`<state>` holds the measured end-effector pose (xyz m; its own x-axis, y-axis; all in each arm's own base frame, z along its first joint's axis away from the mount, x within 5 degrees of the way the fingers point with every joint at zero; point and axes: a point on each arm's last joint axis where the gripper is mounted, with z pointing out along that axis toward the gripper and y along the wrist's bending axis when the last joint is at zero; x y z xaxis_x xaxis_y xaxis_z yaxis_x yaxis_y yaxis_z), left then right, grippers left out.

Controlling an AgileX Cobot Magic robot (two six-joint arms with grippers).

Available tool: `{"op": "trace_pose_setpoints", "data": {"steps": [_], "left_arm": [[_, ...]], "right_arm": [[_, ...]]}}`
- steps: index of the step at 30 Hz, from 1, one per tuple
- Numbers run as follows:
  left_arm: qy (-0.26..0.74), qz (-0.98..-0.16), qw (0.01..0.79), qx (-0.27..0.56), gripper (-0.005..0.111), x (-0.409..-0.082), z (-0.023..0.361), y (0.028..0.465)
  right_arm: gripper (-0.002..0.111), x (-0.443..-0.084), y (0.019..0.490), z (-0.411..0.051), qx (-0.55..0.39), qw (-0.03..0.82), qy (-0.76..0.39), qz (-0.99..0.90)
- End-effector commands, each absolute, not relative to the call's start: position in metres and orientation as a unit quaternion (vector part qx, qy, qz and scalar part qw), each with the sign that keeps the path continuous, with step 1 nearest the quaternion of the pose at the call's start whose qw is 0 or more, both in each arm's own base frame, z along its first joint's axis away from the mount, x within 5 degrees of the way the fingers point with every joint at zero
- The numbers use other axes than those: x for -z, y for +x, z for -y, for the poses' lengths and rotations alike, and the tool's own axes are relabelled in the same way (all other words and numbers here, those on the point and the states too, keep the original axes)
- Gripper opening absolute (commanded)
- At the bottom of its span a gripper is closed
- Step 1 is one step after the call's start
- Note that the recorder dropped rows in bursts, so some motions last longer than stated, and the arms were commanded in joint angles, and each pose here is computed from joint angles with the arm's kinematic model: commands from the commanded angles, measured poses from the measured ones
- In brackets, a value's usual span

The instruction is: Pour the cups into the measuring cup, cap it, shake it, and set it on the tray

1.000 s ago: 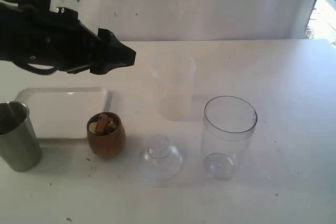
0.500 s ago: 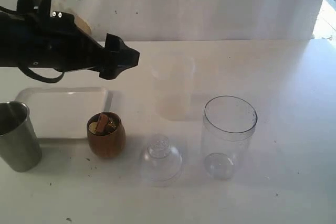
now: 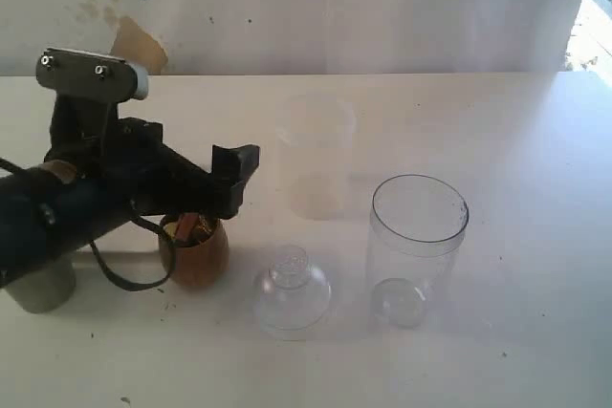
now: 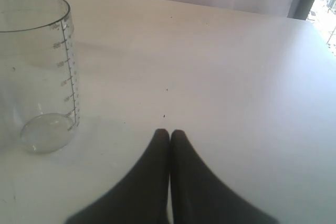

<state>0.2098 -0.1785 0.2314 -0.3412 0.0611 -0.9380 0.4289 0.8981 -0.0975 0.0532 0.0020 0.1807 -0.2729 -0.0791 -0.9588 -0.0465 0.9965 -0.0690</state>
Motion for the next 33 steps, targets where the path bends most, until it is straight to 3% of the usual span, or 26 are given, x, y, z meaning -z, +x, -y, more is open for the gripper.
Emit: {"op": "trace_pose_setpoints", "data": {"steps": [1,5,9,12,24,33], "left_arm": [[0.124,-0.799,0.561,0.178,0.105,-0.207,0.177,0.209],[0.171,-0.796,0.542,0.209,0.105,-0.183,0.187,0.206],[0.122,-0.801,0.558,0.182,0.105,-0.168,0.184,0.216],[0.079,-0.81,0.558,0.165,0.105,-0.161,0.179,0.22],[0.122,-0.846,0.503,0.128,0.105,-0.134,0.172,0.212],[0.142,-0.831,0.525,0.112,0.105,-0.121,0.173,0.215]], "right_arm": [[0.0,-0.182,0.053,-0.002,0.014,0.608,-0.039,-0.793],[0.0,-0.182,0.053,-0.002,0.014,0.608,-0.039,-0.793],[0.0,-0.182,0.053,-0.002,0.014,0.608,-0.039,-0.793],[0.0,-0.182,0.053,-0.002,0.014,0.608,-0.039,-0.793],[0.0,-0.182,0.053,-0.002,0.014,0.608,-0.039,-0.793],[0.0,-0.182,0.053,-0.002,0.014,0.608,-0.039,-0.793]]}}
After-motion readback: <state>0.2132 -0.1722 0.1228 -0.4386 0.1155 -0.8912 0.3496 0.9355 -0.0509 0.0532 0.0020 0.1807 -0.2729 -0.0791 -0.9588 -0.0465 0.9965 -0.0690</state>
